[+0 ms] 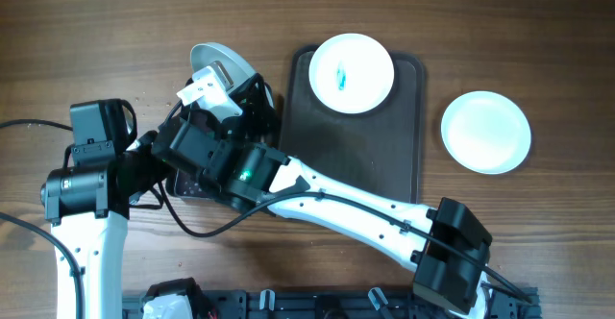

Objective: Clean dirty plates on tray and stack at the side

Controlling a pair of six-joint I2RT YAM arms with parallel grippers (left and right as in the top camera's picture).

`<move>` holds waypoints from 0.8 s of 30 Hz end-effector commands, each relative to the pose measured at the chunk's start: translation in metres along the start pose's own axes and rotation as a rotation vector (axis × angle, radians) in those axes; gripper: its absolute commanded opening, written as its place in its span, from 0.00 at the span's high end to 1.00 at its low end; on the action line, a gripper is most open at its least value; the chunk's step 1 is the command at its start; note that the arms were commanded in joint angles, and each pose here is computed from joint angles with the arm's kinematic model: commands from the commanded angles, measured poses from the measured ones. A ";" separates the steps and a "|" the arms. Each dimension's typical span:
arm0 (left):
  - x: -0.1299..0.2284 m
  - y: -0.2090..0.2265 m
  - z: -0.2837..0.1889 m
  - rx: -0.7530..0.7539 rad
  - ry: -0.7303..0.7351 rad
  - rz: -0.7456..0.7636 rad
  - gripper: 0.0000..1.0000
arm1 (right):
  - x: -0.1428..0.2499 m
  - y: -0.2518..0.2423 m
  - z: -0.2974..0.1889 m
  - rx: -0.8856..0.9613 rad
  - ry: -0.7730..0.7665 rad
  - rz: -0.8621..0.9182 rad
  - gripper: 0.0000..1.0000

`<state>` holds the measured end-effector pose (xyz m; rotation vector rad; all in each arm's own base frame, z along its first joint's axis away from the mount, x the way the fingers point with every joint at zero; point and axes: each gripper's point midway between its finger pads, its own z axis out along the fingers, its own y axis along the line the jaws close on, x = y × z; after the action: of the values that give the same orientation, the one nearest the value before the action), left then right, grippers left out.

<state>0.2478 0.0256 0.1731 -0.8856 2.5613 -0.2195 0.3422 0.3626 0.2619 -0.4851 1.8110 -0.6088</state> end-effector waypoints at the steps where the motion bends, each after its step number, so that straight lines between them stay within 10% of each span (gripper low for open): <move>1: -0.003 -0.003 -0.004 0.016 -0.009 -0.002 0.00 | -0.020 -0.027 -0.008 0.032 -0.029 0.067 0.96; 24: -0.003 -0.003 -0.004 0.016 -0.009 -0.002 0.00 | -0.038 -0.037 -0.009 0.093 -0.070 0.008 0.95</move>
<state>0.2478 0.0256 0.1730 -0.8858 2.5617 -0.2194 0.3472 0.3662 0.2822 -0.4277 1.7507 -0.6143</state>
